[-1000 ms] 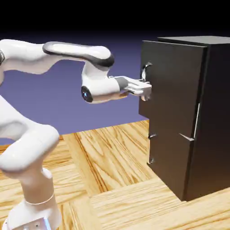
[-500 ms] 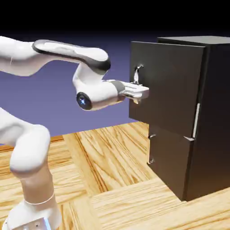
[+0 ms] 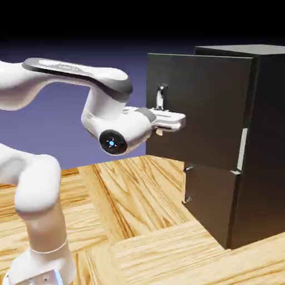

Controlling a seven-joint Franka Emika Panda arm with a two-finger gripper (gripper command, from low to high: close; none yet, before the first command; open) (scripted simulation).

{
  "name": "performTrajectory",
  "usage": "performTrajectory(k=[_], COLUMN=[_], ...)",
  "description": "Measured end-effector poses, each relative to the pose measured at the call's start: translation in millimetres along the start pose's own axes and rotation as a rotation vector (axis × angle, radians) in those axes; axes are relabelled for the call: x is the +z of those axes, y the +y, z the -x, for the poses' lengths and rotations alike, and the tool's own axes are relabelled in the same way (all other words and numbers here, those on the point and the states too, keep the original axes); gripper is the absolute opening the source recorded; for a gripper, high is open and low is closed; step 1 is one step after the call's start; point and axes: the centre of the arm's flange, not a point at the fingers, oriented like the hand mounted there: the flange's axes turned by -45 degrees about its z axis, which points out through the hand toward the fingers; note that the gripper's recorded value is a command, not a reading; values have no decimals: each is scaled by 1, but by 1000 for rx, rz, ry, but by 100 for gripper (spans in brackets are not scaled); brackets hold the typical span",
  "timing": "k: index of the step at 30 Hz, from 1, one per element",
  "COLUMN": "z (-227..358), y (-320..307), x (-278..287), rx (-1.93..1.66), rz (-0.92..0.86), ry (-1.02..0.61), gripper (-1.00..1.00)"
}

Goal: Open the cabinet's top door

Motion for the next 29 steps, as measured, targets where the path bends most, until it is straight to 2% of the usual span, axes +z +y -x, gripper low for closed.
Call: performTrajectory(k=[16, 28, 29], z=[0, 0, 0], y=[-85, -159, -161], x=[-93, -129, -129], rx=[0, 0, 0], rz=[439, 725, 731], ry=[1, 1, 1], gripper=[-100, -100, 100])
